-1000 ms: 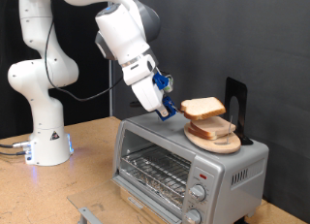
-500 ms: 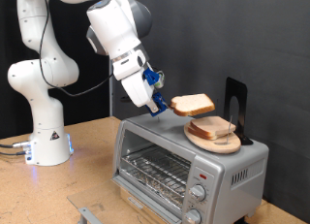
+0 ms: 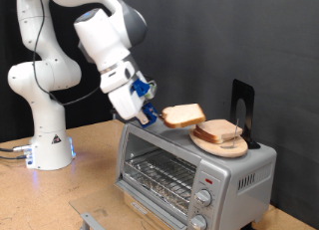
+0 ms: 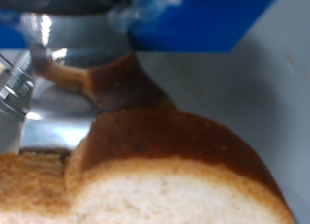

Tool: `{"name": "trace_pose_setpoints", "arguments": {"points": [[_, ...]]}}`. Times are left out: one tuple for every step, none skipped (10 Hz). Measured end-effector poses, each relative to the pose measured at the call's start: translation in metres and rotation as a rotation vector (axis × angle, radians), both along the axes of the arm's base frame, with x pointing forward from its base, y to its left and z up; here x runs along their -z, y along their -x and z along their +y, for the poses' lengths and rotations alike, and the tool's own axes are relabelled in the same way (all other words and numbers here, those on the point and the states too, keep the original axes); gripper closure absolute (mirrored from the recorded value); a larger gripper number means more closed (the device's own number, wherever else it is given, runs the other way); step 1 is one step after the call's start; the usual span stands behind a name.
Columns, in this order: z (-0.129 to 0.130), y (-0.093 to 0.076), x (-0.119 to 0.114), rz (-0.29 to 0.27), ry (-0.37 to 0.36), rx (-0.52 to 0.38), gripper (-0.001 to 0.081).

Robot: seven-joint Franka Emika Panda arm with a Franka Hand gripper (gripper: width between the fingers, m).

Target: Make a piece of toast with the oven

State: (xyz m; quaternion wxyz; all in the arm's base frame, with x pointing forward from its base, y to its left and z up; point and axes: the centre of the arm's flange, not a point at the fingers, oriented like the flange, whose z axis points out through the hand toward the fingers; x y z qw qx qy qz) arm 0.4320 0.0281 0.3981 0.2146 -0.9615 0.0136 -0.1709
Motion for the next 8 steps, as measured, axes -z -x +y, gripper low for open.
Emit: {"name": "trace_pose_setpoints", "arguments": {"points": [[-0.015,0.009,0.002,-0.013,-0.002,0.009,0.0409],[-0.03,0.018,0.004,-0.023,-0.004,0.017,0.0409],[-0.043,0.026,0.005,-0.024,-0.009,0.021,0.0409],[-0.055,0.034,0.007,-0.014,-0.018,0.023,0.0409],[-0.066,0.042,0.009,0.003,-0.022,0.019,0.0409],[-0.076,0.049,0.011,0.019,-0.024,0.011,0.0409],[-0.086,0.056,0.015,0.029,-0.024,0.006,0.0409],[-0.093,0.062,0.018,0.037,-0.024,0.004,0.0409]]}}
